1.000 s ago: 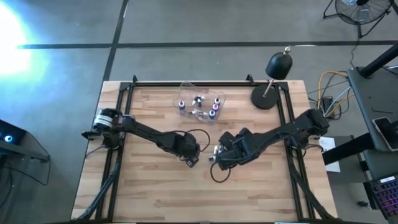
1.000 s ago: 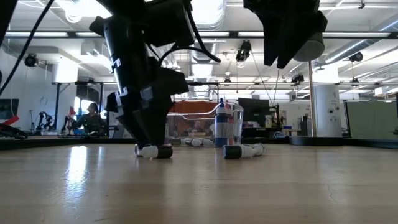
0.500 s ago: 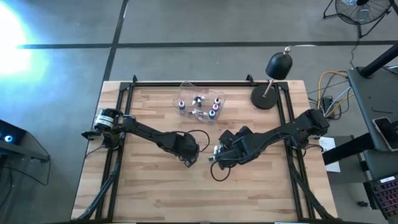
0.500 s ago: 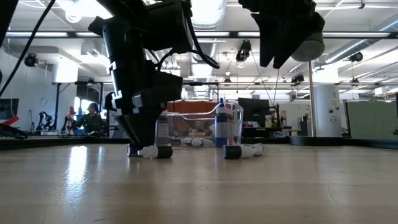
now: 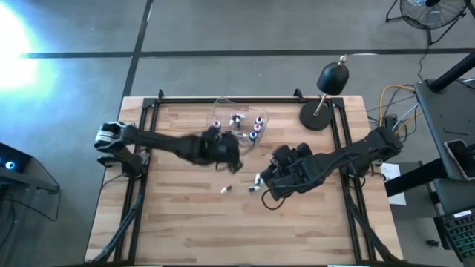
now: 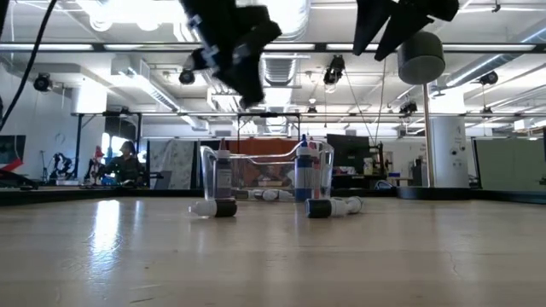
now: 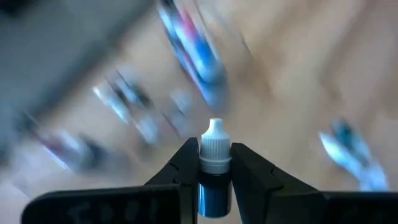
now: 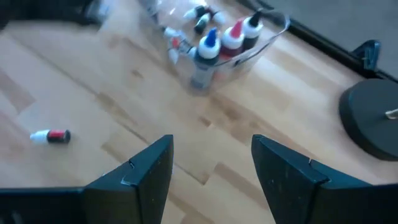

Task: Pick & Place food coloring
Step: Put the left small blue food coloring bottle into the transparent bin, then put the small blue food coloring bottle into the transparent bin, then put the small red food coloring bottle into the transparent bin, then put the small purple food coloring bottle into the transparent bin

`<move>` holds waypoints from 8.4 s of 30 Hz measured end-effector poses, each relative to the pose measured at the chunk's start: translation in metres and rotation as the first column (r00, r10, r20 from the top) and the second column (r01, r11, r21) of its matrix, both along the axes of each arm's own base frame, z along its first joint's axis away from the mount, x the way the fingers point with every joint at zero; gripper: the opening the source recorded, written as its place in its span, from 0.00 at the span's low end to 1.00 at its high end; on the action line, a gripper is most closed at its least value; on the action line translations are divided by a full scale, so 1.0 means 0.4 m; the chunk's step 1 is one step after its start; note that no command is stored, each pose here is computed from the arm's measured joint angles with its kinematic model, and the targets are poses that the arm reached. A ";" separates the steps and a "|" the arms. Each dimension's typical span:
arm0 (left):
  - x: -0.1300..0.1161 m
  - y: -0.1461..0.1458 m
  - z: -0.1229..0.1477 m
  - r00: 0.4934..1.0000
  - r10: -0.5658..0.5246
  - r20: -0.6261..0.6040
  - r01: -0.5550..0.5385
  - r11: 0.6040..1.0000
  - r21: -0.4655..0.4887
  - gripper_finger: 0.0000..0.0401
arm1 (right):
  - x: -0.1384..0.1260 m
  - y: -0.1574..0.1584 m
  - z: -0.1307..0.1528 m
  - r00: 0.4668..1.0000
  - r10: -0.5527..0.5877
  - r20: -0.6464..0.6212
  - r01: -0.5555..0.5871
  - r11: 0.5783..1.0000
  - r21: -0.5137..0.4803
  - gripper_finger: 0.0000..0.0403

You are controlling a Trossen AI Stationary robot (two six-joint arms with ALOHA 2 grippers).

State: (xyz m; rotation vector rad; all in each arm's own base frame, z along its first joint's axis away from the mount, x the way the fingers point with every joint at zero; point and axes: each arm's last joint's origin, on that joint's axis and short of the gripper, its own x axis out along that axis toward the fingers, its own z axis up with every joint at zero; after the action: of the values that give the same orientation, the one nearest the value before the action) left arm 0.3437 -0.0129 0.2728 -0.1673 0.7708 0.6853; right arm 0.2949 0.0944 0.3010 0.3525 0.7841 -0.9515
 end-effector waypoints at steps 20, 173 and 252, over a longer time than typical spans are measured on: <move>0.041 0.261 0.065 1.000 0.015 0.016 -0.018 0.979 0.204 0.40 | -0.026 0.007 0.018 0.997 -0.058 0.053 0.057 0.998 0.013 0.52; -0.066 -0.183 -0.277 0.998 -0.046 -0.041 0.020 0.873 -0.488 0.49 | 0.071 -0.091 -0.114 0.969 0.121 -0.214 -0.043 0.940 0.339 0.61; -0.332 -0.060 -0.105 0.976 0.147 0.158 -0.079 0.926 -0.370 0.42 | 0.148 -0.015 -0.336 0.464 0.856 -0.227 -0.760 0.516 0.396 0.49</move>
State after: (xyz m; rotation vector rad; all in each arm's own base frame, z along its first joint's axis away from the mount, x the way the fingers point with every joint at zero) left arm 0.2110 -0.0368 0.2309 -0.6085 0.7075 0.6219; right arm 0.3542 0.0884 0.1665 -0.0608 1.2948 0.0367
